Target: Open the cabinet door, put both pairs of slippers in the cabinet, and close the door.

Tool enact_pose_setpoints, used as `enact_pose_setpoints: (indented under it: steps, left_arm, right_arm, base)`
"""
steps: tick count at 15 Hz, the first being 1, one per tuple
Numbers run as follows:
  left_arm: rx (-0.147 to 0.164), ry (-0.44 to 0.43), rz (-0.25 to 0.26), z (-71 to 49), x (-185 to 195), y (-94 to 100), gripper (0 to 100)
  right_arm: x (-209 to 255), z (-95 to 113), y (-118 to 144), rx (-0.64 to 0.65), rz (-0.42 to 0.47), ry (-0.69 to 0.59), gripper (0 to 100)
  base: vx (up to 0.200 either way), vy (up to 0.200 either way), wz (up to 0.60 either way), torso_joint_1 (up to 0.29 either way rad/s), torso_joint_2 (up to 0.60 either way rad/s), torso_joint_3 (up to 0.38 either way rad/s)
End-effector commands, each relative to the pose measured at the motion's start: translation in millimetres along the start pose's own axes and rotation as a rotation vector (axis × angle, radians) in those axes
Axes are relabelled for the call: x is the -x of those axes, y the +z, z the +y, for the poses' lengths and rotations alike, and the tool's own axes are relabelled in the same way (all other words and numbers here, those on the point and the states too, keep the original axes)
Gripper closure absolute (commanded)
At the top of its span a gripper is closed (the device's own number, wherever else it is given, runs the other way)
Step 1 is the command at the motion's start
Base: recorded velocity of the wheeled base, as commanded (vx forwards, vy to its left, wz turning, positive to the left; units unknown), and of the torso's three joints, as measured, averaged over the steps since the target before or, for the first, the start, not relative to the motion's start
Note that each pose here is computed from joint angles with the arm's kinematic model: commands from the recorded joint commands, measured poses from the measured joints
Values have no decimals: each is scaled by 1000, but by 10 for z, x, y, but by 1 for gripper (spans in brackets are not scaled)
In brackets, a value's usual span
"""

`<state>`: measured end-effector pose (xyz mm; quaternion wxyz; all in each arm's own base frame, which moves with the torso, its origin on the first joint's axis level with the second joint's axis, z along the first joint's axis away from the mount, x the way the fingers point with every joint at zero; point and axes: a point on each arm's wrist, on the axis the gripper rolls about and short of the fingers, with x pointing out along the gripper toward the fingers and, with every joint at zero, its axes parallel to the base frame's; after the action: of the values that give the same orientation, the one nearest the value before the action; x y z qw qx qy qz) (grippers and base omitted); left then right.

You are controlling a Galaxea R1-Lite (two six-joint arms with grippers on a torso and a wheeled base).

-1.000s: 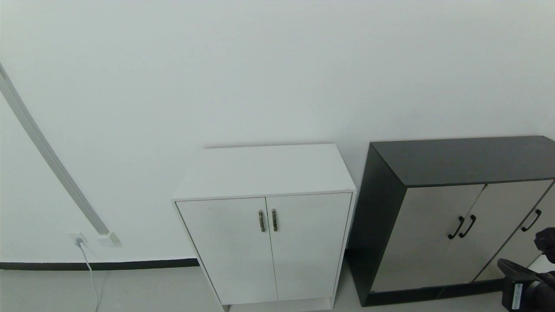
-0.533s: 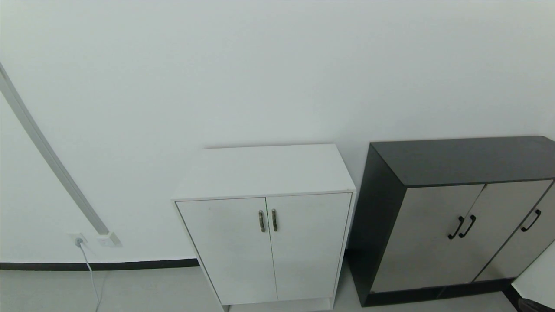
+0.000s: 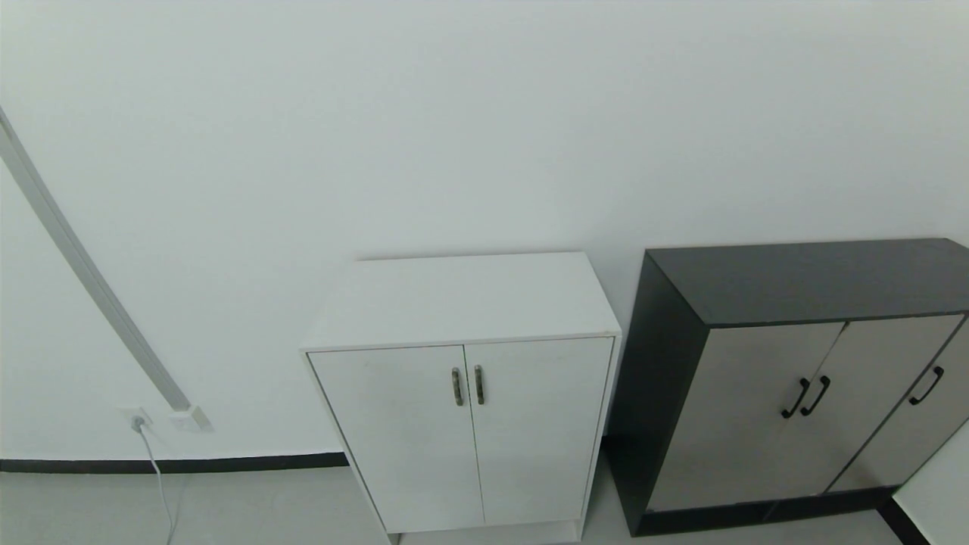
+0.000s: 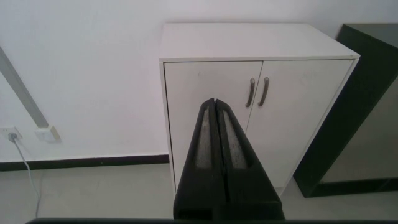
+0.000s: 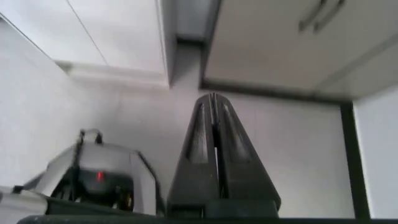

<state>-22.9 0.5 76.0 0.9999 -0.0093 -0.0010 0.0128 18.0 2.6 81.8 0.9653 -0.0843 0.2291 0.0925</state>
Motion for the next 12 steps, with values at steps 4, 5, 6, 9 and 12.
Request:
enact_pose_setpoints:
  steps: [4, 5, 6, 9, 12]
  left_arm:
    - [0, 1, 2, 0, -1, 0, 100]
    - [0, 1, 2, 0, -1, 0, 100]
    - [0, 1, 0, 0, 0, 0, 100]
    - [-2, 1, 2, 0, -1, 0, 100]
    - [-5, -1, 2, 0, -1, 0, 100]
  right_arm:
    - [63, 4, -11, -43, -84, 75, 100]
    - [74, 3, -16, -42, -97, 89, 100]
    - [81, 2, -19, -44, -107, 91, 100]
    - [113, -7, -30, -46, -146, 78, 100]
    - [172, -49, -42, -48, -213, -88, 100]
  base:
    - [0, 0, 0, 0, 0, 0]
    - [0, 0, 0, 0, 0, 0]
    - [0, 0, 0, 0, 0, 0]
    - [0, 0, 0, 0, 0, 0]
    - [0, 0, 0, 0, 0, 0]
